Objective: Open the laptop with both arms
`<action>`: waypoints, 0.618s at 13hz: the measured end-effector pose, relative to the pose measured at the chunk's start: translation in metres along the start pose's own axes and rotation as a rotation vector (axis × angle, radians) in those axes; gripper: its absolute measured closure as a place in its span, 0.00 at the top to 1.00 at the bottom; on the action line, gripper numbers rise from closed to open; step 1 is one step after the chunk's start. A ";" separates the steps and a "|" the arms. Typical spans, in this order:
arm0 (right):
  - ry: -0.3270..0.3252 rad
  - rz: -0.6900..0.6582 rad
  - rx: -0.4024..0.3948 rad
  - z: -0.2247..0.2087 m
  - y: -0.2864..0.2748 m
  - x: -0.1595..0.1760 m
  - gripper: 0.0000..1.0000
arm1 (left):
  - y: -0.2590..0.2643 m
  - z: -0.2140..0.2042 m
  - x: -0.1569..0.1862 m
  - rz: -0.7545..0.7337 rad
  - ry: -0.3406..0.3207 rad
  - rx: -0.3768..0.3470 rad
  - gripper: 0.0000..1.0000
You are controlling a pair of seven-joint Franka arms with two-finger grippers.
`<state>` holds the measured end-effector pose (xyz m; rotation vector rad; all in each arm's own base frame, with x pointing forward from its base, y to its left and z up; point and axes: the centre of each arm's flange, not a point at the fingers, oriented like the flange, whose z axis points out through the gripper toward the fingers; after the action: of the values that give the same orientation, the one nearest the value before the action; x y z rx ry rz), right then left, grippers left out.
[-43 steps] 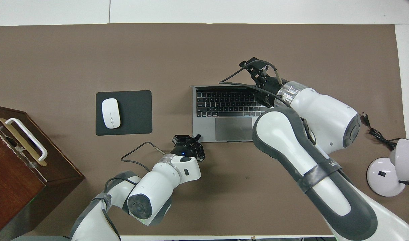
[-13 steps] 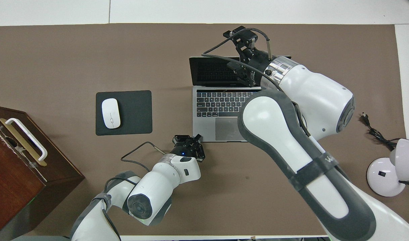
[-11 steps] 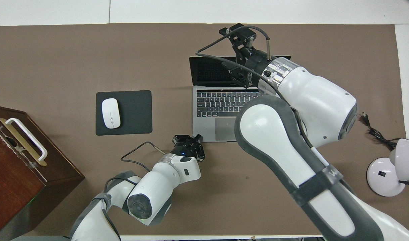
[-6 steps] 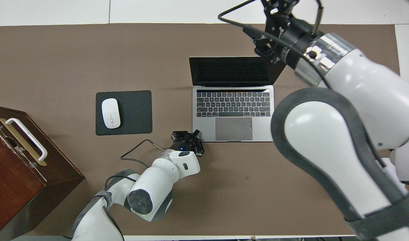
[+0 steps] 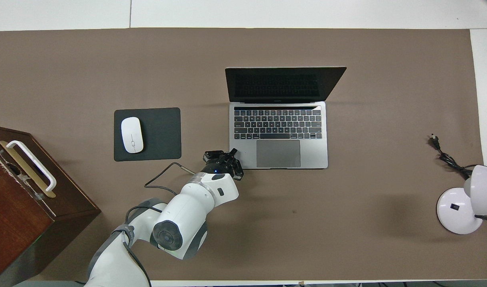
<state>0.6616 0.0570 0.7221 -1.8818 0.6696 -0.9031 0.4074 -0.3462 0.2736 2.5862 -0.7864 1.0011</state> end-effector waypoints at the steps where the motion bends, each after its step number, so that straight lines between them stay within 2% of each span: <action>1: 0.014 -0.067 -0.005 -0.009 0.004 0.020 1.00 | -0.001 0.000 0.003 -0.013 0.007 0.004 0.01; 3: 0.030 -0.179 -0.032 -0.026 0.016 0.051 1.00 | -0.003 -0.002 0.010 -0.037 0.021 0.010 0.01; 5: 0.009 -0.306 -0.140 -0.042 0.028 0.072 1.00 | -0.006 -0.005 0.019 -0.063 0.022 0.013 0.01; 8: -0.096 -0.490 -0.331 -0.061 0.017 0.071 1.00 | -0.022 -0.016 0.043 -0.100 -0.023 0.011 0.01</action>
<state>0.6526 -0.0342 0.7476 -2.4322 0.3105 -1.0418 0.4378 -0.3387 0.3139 2.6223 -0.6523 0.9504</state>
